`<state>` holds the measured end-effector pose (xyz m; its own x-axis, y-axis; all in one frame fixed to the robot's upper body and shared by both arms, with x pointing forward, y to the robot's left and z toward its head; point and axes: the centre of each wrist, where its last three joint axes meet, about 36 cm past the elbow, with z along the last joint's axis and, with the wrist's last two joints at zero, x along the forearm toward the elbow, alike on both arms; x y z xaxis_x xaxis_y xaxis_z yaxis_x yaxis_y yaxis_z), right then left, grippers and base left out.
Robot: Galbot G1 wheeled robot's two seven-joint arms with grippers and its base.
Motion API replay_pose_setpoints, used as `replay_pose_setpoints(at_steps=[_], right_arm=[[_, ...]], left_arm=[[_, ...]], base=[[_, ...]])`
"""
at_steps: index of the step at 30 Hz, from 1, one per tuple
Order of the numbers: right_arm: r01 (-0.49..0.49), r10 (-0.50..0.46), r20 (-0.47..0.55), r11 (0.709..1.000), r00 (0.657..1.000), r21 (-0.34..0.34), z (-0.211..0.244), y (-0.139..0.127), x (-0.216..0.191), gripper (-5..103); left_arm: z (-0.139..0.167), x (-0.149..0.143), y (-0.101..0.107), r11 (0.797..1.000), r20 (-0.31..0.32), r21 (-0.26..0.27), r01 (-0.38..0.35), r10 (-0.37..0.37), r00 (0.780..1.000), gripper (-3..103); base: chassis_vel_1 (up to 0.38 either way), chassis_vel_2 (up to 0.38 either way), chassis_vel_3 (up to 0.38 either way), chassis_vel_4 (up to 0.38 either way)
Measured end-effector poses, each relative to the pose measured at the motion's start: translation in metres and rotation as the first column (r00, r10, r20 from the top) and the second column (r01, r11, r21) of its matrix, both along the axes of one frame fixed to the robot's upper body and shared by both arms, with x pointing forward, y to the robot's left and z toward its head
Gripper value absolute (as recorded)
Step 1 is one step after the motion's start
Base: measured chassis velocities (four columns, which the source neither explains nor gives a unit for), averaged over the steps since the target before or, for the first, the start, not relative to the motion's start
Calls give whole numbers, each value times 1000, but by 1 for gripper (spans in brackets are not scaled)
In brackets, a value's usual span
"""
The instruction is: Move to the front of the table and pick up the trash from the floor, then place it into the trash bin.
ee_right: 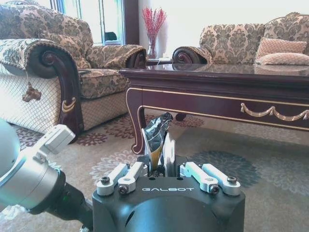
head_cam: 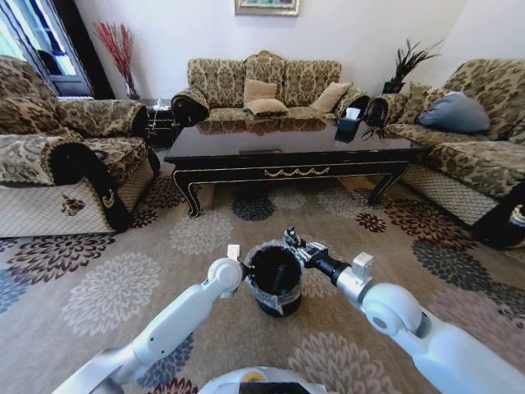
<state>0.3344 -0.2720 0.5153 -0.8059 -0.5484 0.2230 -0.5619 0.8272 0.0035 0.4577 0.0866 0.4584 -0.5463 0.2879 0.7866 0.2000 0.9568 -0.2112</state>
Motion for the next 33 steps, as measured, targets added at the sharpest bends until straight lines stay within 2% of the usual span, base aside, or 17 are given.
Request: replay_pose_setpoints(at_steps=[5, 6, 7, 8, 10, 11, 13, 16, 17, 19, 21, 23, 25, 27, 29, 30, 33], right_arm=[[-7, 8, -28, 1000, 1000, 10, -2, 1, -5, 21], [-7, 8, -35, 1000, 999, 13, -3, 2, -6, 24], [-7, 7, -38, 1000, 999, 15, -3, 2, -7, 29], [-7, 7, -38, 1000, 999, 15, -3, 2, -7, 29], [-4, 5, -46, 1000, 999, 17, -5, 2, -8, 40], [-3, 4, -49, 1000, 999, 19, -6, 3, -8, 40], [-1, 2, -61, 1000, 998, 27, -8, 3, -10, 51], [1, 2, -69, 1000, 998, 32, -9, 4, -11, 56], [2, 1, -73, 999, 997, 34, -10, 5, -11, 67], [3, 0, -76, 999, 997, 36, -11, 5, -11, 67], [8, -5, -75, 999, 997, 40, -11, 6, -10, 78], [12, -10, -72, 999, 997, 39, -11, 5, -8, 88], [15, -12, -70, 999, 997, 38, -11, 5, -6, 88], [21, -19, -67, 999, 998, 35, -11, 3, -3, 97], [31, -29, -60, 999, 998, 33, -11, 0, 3, 99], [31, -29, -60, 999, 998, 33, -11, 0, 3, 99], [60, -58, -56, 998, 997, 28, -17, -8, 14, 100]], left_arm=[[-3, -6, 0, 1000, -9, -3, 3, -3, 1000, 0], [-4, -8, 1, 1000, -12, -5, 0, 0, 1000, 0], [-5, -10, 2, 1000, -15, -5, -3, 3, 1000, 0], [-5, -10, 2, 1000, -15, -5, -3, 3, 1000, 0], [-8, -12, 6, 1000, -19, 1, -10, 10, 1000, 0], [-9, -13, 7, 1000, -20, 2, -12, 12, 1000, 0], [-9, -13, 10, 1000, -20, 3, -17, 17, 1000, 0], [-8, -12, 13, 1000, -18, 5, -23, 23, 1000, 0], [-8, -12, 15, 1000, -17, 6, -26, 26, 1000, 0], [-7, -12, 16, 1000, -16, 7, -29, 29, 999, 0], [-6, -12, 21, 999, -12, 7, -36, 36, 999, 0], [-3, -10, 28, 999, -7, 7, -48, 48, 999, 0], [-2, -10, 32, 998, -5, 8, -57, 57, 998, 0], [0, -7, 44, 997, -3, 8, -80, 80, 997, 0], [2, -6, 59, 994, 0, 7, -111, 111, 994, 0], [2, -6, 59, 994, 0, 7, -111, 111, 994, 0], [5, -6, 87, 987, 4, 11, -163, 163, 987, 0]], base=[[0, 0, 0, 0], [0, 0, 0, 0], [0, 0, 0, 0], [0, 0, 0, 0], [0, 0, 0, 0], [0, 0, 0, 0], [0, 0, 0, 0], [0, 0, 0, 0], [0, 0, 0, 0], [0, 0, 0, 0], [0, 0, 0, 0], [0, 0, 0, 0], [0, 0, 0, 0], [0, 0, 0, 0], [0, 0, 0, 0], [0, 0, 0, 0], [0, 0, 0, 0]])
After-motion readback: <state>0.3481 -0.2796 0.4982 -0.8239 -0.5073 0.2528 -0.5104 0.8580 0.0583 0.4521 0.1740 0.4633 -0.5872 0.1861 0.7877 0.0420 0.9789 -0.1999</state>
